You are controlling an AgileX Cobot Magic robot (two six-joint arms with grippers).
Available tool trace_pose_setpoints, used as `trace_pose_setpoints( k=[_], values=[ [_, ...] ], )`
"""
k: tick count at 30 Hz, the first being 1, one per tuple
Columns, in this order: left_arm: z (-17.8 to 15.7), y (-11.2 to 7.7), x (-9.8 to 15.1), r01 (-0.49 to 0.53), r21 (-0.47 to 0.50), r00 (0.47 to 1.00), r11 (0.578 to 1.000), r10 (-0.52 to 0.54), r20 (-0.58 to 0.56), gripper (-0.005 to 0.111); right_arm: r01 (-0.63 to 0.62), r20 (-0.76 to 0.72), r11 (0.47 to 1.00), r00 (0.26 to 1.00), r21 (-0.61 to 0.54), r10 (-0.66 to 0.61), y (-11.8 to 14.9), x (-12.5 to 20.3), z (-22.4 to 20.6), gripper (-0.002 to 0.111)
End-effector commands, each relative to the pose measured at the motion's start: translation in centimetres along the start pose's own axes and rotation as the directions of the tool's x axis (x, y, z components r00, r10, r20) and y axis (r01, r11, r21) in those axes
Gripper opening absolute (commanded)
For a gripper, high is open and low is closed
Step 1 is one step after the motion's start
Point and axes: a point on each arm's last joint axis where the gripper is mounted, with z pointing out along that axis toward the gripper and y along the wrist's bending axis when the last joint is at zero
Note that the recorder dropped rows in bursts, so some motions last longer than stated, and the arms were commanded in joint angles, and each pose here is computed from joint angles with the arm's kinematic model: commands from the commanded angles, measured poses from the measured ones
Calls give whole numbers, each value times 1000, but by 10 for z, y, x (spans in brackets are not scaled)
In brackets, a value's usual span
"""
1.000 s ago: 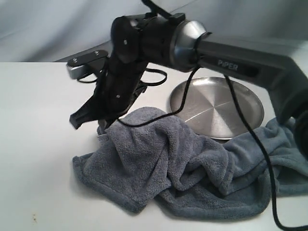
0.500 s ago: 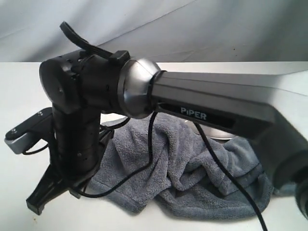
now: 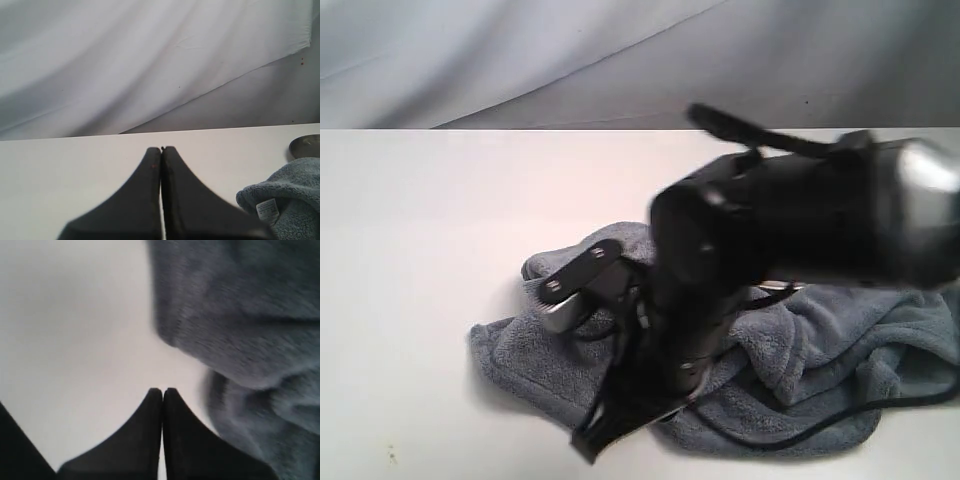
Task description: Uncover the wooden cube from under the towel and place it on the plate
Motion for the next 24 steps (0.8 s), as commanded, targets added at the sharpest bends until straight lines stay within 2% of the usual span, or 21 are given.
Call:
trace_pose_setpoints(
  k=[1, 7, 10, 13, 17, 20, 24],
  values=[
    [0, 0, 0, 5, -3, 1000, 1000, -5, 11, 0, -185, 108, 981, 978, 53, 178, -58, 32, -22, 0],
    [0, 0, 0, 5, -3, 1000, 1000, -5, 11, 0, -411, 257, 907, 890, 94, 377, -129, 45, -41, 0],
    [0, 0, 0, 5, -3, 1000, 1000, -5, 11, 0, -477, 292, 872, 855, 112, 430, -158, 45, -39, 0],
    [0, 0, 0, 5, -3, 1000, 1000, -5, 11, 0, -509, 276, 853, 841, 111, 466, -181, 31, -38, 0],
    [0, 0, 0, 5, -3, 1000, 1000, -5, 11, 0, -502, 262, 860, 845, 91, 466, -197, -6, -39, 0],
    [0, 0, 0, 5, -3, 1000, 1000, -5, 11, 0, -511, 283, 859, 829, 32, 482, -204, -38, -43, 0],
    [0, 0, 0, 5, -3, 1000, 1000, -5, 11, 0, -488, 275, 873, 837, -19, 474, -204, -73, -37, 0]
  ],
)
